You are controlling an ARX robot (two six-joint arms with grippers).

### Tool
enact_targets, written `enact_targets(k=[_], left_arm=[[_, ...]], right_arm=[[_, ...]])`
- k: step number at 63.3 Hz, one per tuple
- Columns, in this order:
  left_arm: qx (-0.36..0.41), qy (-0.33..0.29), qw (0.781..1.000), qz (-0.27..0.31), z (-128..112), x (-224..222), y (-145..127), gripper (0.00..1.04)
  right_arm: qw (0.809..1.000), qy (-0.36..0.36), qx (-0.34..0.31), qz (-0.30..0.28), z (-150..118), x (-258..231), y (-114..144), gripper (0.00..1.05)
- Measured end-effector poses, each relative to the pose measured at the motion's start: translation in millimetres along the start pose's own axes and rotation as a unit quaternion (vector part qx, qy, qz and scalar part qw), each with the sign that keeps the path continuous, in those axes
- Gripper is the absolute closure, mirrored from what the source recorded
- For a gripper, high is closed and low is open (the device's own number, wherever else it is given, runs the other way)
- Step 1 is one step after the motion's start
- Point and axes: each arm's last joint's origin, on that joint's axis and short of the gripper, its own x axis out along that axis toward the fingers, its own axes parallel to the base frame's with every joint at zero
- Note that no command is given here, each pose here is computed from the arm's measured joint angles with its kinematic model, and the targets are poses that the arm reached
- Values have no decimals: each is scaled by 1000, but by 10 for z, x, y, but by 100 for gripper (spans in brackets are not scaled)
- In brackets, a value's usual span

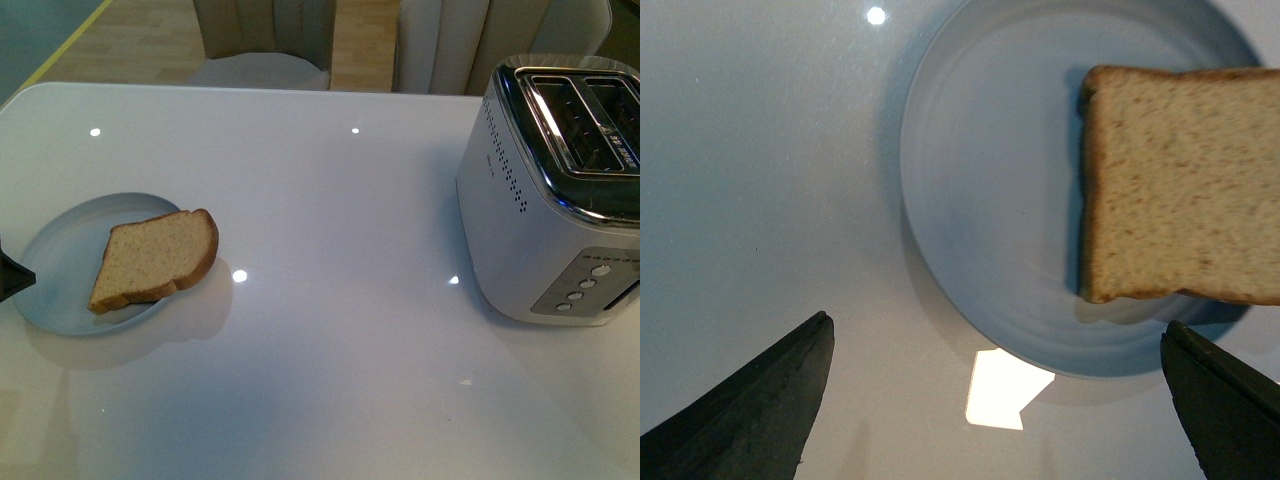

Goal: Left arm holds plate, right arm toasts bread

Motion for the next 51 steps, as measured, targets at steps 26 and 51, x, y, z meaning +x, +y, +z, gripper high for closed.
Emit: enact_targets(k=[26, 51], left_arm=[[-20, 40, 999, 20, 18, 410, 217, 7], [-34, 43, 998, 30, 57, 479, 236, 45]], right_arm=[[1000, 0, 0, 0, 1, 0, 0, 9], [1000, 0, 0, 0, 1, 0, 0, 9]])
